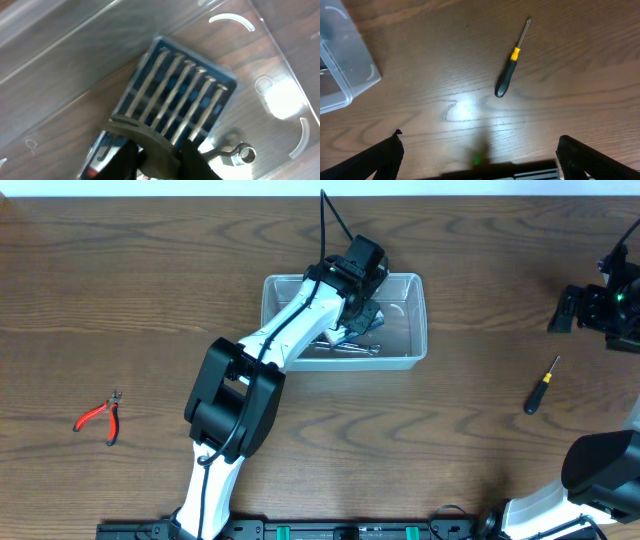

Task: Pack container
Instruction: 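Lower the hammer into the container and open the left gripper, then move the left gripper to the red-handled pliers and grasp them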

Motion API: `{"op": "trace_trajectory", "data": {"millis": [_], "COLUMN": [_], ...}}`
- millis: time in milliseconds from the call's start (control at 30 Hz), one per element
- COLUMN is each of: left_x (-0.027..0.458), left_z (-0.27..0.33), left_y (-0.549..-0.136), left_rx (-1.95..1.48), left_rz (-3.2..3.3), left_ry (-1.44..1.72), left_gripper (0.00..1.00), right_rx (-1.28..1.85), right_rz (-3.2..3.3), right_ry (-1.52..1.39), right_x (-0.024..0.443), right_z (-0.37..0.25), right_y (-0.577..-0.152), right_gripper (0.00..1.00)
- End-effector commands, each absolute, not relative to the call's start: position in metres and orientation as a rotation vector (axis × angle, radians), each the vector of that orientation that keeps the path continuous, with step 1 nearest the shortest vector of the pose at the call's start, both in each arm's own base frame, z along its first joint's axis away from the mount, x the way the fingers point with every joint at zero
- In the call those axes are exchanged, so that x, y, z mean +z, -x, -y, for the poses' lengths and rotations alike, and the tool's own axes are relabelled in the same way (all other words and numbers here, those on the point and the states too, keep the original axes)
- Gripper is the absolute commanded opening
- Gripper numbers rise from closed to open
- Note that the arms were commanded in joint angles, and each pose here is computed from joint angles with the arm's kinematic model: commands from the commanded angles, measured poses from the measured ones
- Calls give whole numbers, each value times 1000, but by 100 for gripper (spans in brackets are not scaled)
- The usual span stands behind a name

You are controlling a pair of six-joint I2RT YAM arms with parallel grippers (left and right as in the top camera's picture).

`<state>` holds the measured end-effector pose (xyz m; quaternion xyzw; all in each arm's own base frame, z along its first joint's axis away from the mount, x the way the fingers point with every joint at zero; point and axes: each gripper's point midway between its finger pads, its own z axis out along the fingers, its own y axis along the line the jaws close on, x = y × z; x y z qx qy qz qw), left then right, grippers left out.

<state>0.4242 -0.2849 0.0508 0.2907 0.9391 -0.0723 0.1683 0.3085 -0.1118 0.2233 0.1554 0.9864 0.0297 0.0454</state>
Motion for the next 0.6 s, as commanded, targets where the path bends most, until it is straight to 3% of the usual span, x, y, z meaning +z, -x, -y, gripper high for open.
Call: {"op": "trace_trajectory", "data": {"millis": [0, 333, 567], "left_x": [53, 72, 153], "left_z": [283, 283, 251], "left_y": [-431, -432, -439], "left_rx": [-206, -212, -48], "left_rz": [-2672, -2628, -2501], "left_ry": [-798, -810, -718], "left_gripper": [39, 67, 95], "right_rx": [105, 104, 104], "right_rz": [-3019, -3019, -3018], "right_ry": [-445, -445, -445], "right_x": [223, 223, 223], "right_z": [107, 107, 107], "right_y": [-309, -309, -309], "right_gripper": [99, 99, 99]}}
